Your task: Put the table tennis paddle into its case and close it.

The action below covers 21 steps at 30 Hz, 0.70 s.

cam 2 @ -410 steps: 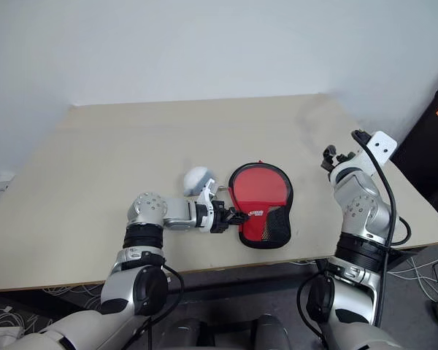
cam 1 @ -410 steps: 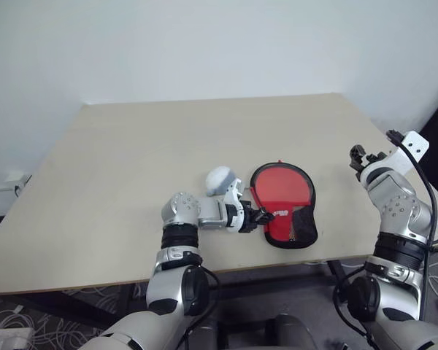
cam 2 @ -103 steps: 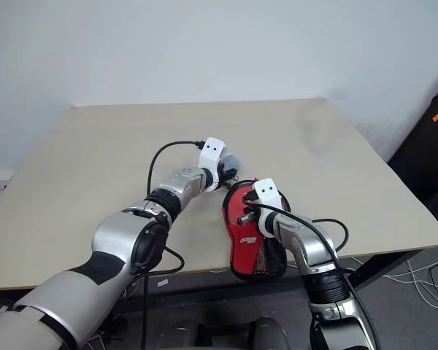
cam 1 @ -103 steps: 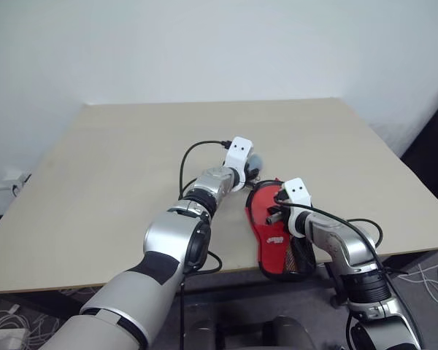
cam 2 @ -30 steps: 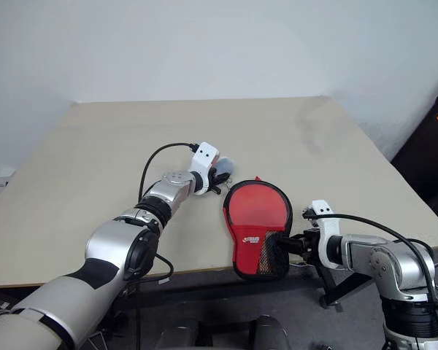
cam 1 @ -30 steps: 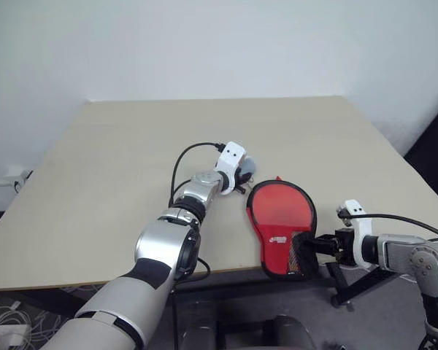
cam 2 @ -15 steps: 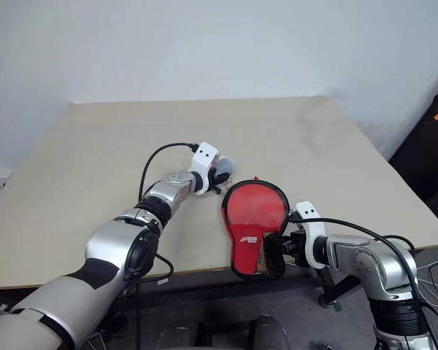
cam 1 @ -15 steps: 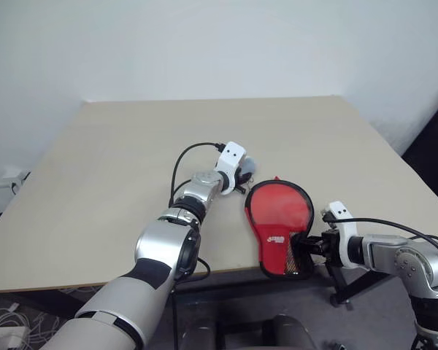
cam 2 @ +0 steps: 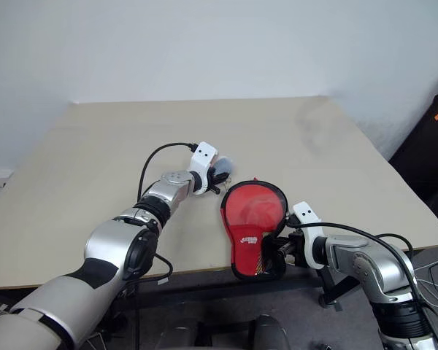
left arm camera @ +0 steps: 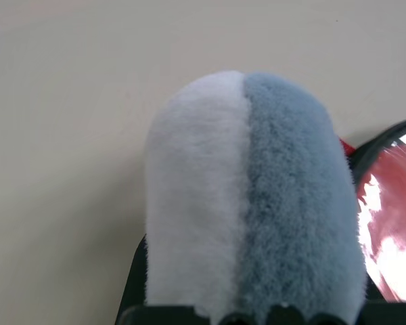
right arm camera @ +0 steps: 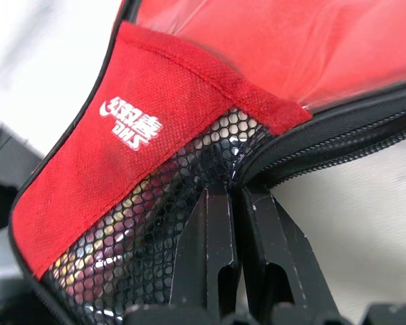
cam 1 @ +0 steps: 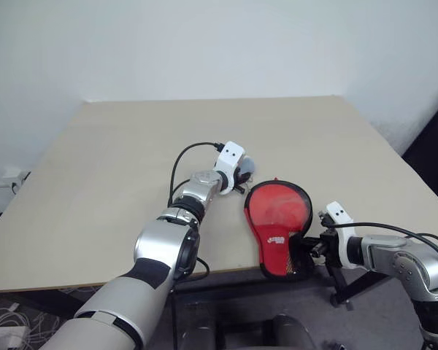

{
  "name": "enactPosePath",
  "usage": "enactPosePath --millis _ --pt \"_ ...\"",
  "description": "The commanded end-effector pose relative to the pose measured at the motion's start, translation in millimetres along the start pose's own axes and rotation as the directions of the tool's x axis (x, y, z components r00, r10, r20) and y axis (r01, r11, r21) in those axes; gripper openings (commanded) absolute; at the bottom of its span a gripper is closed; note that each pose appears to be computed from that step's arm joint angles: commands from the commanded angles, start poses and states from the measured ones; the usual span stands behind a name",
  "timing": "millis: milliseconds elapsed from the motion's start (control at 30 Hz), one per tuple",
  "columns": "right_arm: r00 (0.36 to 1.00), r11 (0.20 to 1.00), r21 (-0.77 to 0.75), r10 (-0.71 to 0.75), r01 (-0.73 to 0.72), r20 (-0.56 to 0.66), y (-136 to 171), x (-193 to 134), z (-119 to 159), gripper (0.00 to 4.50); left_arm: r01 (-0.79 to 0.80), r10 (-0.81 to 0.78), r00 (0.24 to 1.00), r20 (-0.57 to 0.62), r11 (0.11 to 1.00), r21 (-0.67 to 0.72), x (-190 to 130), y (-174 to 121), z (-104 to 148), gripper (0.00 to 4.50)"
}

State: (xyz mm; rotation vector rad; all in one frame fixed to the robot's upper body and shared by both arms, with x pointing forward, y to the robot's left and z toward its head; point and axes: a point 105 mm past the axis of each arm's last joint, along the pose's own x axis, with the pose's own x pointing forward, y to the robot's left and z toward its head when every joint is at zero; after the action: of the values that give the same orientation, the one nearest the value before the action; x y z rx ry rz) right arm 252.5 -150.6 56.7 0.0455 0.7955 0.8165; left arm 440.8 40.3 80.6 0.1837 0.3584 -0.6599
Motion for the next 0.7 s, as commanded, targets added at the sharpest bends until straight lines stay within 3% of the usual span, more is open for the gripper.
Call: enactPosePath --millis 33,333,700 --pt "0.99 0.988 -0.066 0.139 -0.139 -0.006 25.5 1.7 2.8 0.04 -0.014 0.011 0.997 0.082 0.999 0.042 -3.2 6.3 30.4 1.36" --pt "0.972 0.959 -0.16 0.223 -0.233 -0.08 36.9 -3.6 -4.4 0.04 -0.014 0.011 0.997 0.072 0.999 0.035 -4.0 8.0 26.1 1.36" --pt "0.957 0.94 -0.21 0.235 -0.268 -0.169 28.7 -23.6 -15.0 0.04 -0.036 0.034 0.998 0.06 0.999 0.027 -8.1 17.1 19.6 1.36"
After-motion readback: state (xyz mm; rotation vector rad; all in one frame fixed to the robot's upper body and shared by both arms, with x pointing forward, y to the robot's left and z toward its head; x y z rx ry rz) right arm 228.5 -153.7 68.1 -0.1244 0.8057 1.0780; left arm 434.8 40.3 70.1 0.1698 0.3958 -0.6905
